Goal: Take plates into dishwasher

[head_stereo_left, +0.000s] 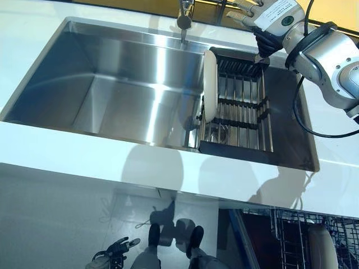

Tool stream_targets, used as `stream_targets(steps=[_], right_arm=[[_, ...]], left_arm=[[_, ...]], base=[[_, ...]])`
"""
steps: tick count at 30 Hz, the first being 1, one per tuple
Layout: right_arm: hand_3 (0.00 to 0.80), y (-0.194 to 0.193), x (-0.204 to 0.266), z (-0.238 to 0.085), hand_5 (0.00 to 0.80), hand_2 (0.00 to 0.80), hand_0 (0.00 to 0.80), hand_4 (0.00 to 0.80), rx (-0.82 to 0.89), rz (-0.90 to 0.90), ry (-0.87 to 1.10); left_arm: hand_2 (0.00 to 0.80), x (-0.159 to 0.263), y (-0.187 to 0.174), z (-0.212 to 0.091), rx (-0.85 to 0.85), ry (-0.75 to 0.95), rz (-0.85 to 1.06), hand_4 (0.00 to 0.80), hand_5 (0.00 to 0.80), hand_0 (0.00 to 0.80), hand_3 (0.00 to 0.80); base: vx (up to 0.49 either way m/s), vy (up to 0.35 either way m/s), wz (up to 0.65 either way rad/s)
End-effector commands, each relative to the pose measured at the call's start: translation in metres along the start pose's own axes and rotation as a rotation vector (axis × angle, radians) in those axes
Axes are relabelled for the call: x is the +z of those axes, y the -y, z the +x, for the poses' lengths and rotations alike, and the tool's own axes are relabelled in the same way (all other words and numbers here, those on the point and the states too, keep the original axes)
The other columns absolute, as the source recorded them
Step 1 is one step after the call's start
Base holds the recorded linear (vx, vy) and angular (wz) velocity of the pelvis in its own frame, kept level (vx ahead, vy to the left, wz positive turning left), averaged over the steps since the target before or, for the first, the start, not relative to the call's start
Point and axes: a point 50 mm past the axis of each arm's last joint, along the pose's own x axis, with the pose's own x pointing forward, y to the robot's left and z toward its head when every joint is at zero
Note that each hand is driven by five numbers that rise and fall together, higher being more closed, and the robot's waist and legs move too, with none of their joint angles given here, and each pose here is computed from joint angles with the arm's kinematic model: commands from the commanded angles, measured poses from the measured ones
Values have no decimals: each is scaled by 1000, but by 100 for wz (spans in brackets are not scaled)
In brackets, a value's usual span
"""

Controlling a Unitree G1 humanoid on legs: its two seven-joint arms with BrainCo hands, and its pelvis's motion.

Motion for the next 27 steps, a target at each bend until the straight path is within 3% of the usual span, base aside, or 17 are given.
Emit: stream_targets(steps=[1,27], right_arm=[[0,36,-19,2,0,0,0,0,-81,-112,-34],[0,46,36,6,0,0,0,0,-33,-63,205]], left_arm=[[0,12,-10,-2,14,44,13,0,0,0,0],[0,9,-8,-2,29,71,-17,0,0,0,0]], base=[[16,-3,4],[0,0,0]])
